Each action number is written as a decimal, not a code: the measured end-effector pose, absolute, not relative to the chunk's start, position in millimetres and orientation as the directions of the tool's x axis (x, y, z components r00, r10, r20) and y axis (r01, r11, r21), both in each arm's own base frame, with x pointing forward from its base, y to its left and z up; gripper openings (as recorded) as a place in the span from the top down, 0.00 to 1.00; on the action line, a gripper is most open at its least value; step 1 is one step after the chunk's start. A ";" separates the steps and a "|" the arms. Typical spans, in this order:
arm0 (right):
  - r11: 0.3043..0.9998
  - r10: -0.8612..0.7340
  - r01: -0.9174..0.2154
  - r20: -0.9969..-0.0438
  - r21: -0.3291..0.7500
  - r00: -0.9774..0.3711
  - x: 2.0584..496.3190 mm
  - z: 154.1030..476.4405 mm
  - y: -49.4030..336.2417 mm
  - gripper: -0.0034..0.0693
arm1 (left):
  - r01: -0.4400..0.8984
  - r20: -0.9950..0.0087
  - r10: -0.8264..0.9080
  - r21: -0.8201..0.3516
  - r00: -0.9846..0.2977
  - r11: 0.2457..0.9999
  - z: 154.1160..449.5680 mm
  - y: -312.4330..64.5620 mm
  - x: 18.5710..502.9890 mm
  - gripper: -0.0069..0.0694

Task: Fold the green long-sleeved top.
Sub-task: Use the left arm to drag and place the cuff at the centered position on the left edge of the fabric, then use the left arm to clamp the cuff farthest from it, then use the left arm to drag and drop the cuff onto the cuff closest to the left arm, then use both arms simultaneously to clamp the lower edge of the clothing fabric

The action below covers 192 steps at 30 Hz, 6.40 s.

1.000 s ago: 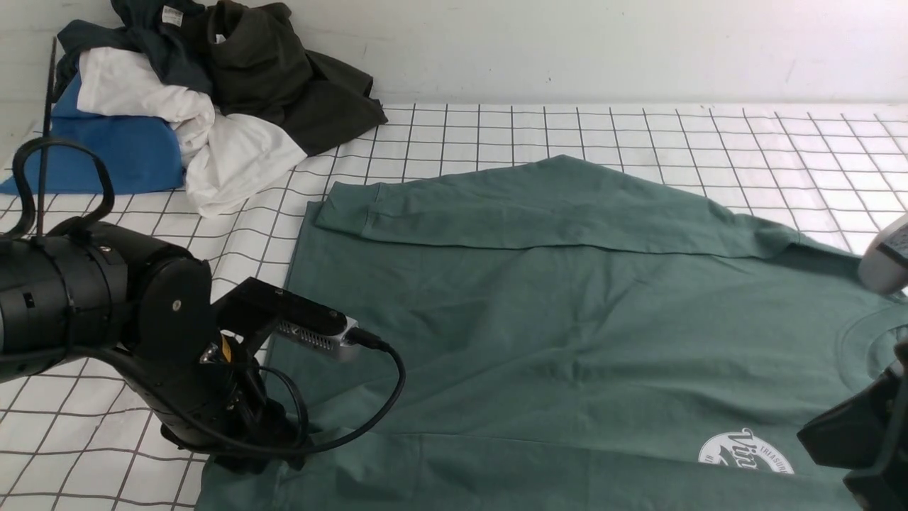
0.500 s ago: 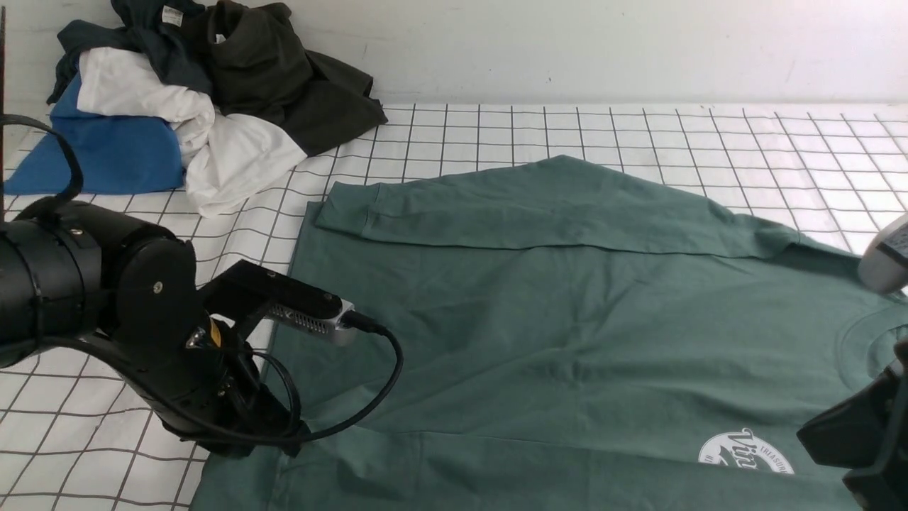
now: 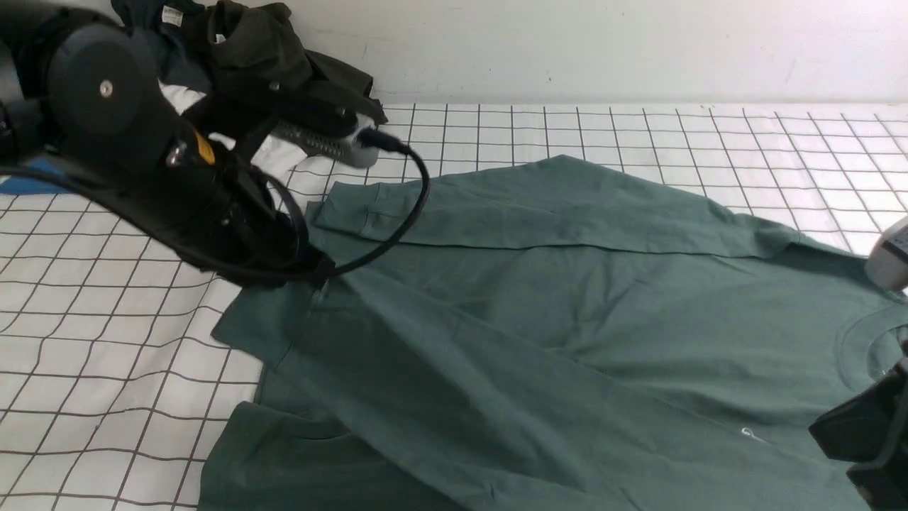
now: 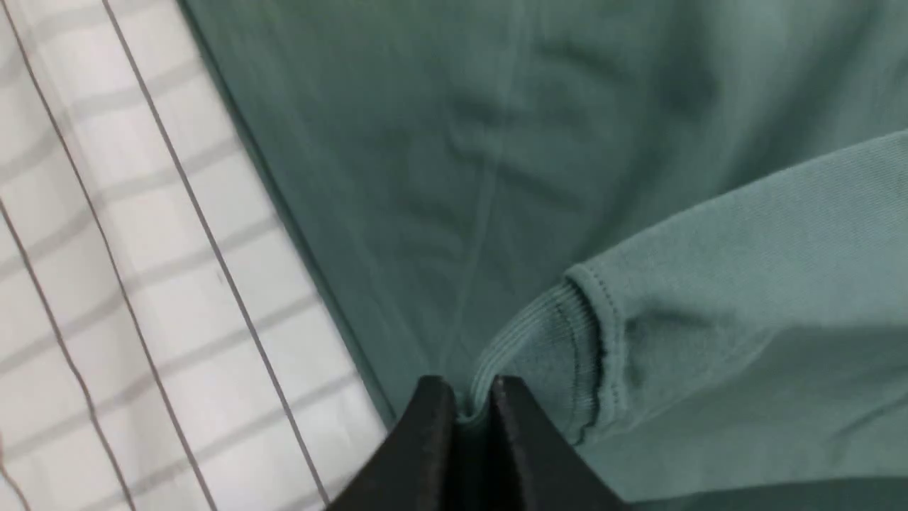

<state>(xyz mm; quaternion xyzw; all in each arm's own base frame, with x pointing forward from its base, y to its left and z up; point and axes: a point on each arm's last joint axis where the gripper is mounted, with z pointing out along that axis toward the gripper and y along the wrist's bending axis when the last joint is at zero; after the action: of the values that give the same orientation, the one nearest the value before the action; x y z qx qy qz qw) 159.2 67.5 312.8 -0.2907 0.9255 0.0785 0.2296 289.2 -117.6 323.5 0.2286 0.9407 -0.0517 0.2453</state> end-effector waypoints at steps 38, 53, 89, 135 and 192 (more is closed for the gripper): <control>0.882 -0.449 -0.456 -0.496 -0.116 -0.743 250.2 317.8 82.2 0.97 | 0.228 -0.454 0.175 -0.063 -0.874 0.972 198.1 -101.0 514.9 0.34; 0.879 -0.462 -0.463 -0.443 -0.114 -0.768 262.6 300.5 85.8 0.97 | 0.185 -0.490 0.112 -0.103 -0.865 0.977 153.1 -105.8 534.1 0.39; 0.882 -0.436 -0.458 -0.549 -0.106 -0.713 210.7 352.6 70.9 0.97 | 0.317 -0.321 0.254 -0.161 -0.912 0.935 307.6 -87.1 377.6 0.91; 0.708 -0.582 -0.704 -0.515 0.061 -0.630 114.2 338.2 88.9 0.97 | 0.886 0.157 0.882 -0.068 -0.444 0.458 145.9 -112.6 205.5 0.42; 0.536 -0.832 -0.810 0.011 -0.239 -0.554 183.2 158.5 90.2 0.25 | 0.808 0.145 0.806 -0.058 -0.574 0.586 202.7 -97.1 173.6 0.91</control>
<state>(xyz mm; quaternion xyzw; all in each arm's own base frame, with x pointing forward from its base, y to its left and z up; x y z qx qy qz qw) 183.2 90.2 158.5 -0.4694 0.8747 -0.1085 0.0518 173.6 -97.1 202.7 0.4549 0.8871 0.0075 -0.0779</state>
